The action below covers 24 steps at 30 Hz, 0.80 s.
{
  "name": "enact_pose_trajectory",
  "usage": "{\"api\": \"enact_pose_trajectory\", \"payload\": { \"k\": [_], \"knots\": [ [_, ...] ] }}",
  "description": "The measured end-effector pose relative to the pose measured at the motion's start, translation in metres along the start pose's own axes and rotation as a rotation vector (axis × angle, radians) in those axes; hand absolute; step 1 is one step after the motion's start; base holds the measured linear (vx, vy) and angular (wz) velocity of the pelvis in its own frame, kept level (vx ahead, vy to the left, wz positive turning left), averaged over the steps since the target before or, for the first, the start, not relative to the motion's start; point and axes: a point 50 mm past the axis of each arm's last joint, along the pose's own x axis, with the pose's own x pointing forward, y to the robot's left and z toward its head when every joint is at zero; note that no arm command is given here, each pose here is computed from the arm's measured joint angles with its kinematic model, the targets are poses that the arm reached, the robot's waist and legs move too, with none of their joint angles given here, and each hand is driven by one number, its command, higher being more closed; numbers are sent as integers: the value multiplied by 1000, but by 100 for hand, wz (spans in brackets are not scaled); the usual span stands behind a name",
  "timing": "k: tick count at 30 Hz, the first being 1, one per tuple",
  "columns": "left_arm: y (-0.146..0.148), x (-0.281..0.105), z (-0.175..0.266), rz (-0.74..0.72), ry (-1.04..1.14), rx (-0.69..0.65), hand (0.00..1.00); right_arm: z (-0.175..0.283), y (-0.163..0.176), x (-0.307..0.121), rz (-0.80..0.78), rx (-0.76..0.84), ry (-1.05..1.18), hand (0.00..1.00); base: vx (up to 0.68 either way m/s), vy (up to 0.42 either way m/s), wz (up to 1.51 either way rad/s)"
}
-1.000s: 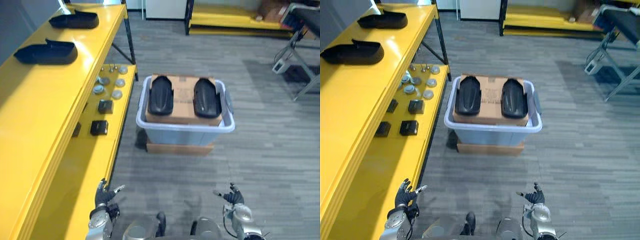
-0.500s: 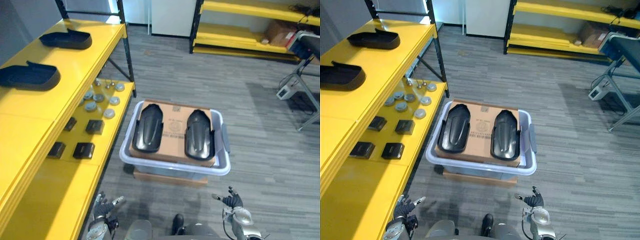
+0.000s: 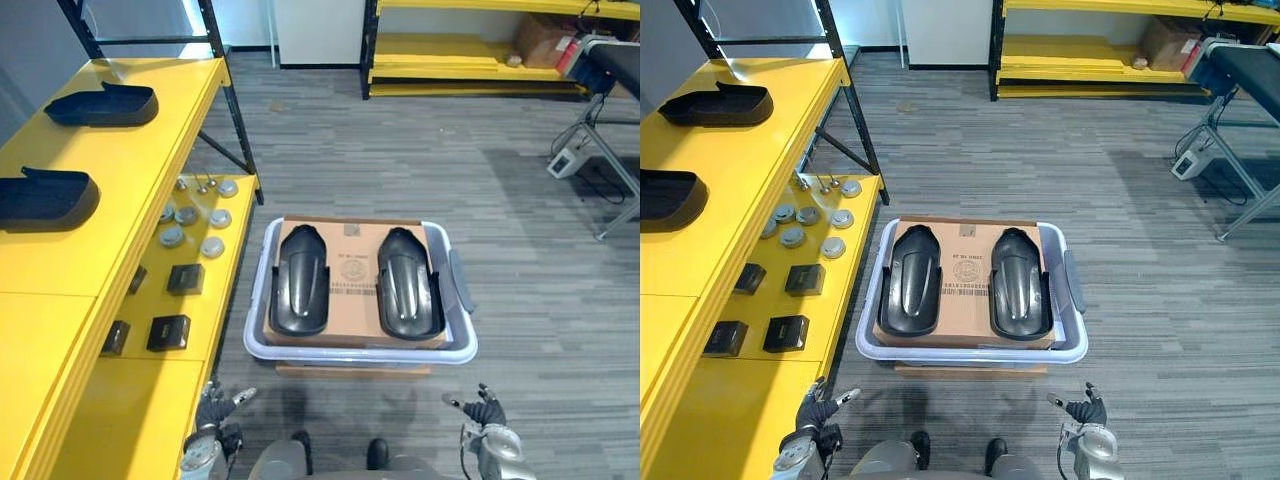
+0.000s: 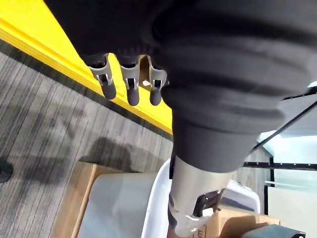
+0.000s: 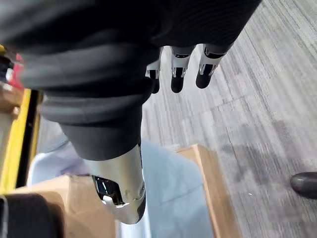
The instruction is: Walk over and take plastic housings, then place them on the shelf
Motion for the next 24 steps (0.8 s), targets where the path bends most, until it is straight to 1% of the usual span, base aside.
{"api": "enact_pose_trajectory", "payload": {
  "k": [3, 8, 10, 15, 18, 24],
  "knots": [
    [3, -4, -7, 4, 17, 3, 0, 28, -11, 0, -33, 50, -131, 0, 47, 22, -22],
    [0, -7, -9, -25, 19, 0, 0, 61, -14, -6, -56, 88, -284, 0, 26, 6, -7],
    [-3, -7, -10, -35, 21, 6, 0, 72, -9, -8, -38, 79, -332, 0, 0, 0, 0],
    [-11, -11, -16, -68, 36, 29, 0, 98, 20, -9, 21, -51, -441, 0, -15, -4, 2],
    [-14, -15, -22, -90, 53, 54, 0, 113, 38, -7, 44, -98, -492, 0, -56, 2, 3],
    [-16, -18, -26, -95, 63, 54, 0, 128, 56, 7, 28, -131, -470, 0, -88, 22, 12]
  ]
}}
